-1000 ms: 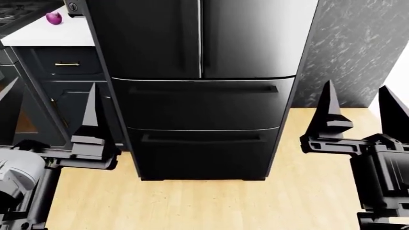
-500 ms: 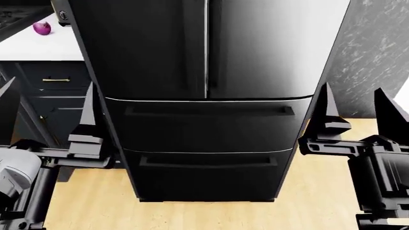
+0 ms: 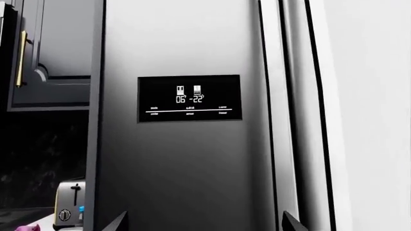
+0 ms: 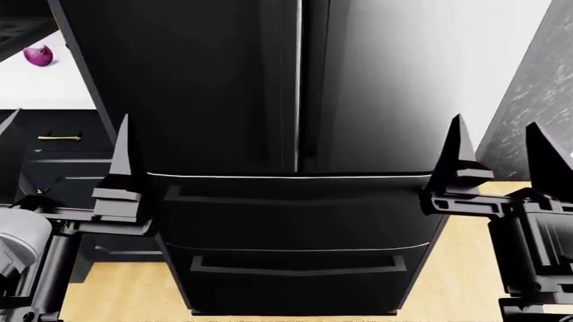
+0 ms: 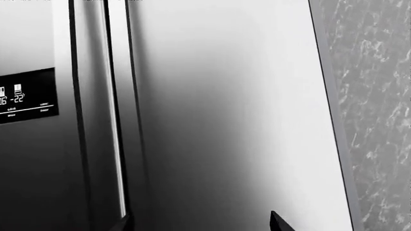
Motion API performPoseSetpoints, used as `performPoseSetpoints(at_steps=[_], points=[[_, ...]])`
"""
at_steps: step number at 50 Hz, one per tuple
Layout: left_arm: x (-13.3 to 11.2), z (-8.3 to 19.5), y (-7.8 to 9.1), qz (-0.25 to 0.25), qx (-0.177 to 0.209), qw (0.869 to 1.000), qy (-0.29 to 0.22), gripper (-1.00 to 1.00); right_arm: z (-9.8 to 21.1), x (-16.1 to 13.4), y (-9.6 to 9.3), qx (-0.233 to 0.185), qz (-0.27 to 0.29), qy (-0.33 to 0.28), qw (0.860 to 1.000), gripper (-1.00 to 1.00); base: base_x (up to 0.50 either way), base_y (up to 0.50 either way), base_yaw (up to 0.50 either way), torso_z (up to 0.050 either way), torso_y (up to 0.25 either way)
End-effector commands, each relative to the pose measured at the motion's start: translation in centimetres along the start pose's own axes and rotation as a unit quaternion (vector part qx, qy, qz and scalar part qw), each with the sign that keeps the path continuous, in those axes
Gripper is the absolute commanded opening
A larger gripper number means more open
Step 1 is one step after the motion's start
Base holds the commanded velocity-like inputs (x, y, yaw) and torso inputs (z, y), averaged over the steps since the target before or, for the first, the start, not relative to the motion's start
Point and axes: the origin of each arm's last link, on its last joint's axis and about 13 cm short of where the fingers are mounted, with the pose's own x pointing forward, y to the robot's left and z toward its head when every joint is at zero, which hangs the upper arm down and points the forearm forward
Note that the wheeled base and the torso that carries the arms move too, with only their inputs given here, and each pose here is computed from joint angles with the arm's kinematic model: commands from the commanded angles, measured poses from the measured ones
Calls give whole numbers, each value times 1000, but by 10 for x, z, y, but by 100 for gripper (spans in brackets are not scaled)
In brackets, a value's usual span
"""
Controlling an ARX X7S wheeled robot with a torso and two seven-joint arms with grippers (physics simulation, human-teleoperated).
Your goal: Open the fridge doors
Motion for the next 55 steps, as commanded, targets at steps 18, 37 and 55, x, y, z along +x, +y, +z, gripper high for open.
performPoseSetpoints(at_steps=[18,37,55], points=[[-1,0,0,-1,-1,1000,0,100,25,2,11,-13,18,-5,1000,100,0,0,0,0,0],[0,-1,1,2,-1,1000,2,100,70,94,70,-33,64,88,994,100,0,0,0,0,0],[0,-1,1,3,-2,1000,2,100,52,148,93,-46,82,149,984,100,0,0,0,0,0]])
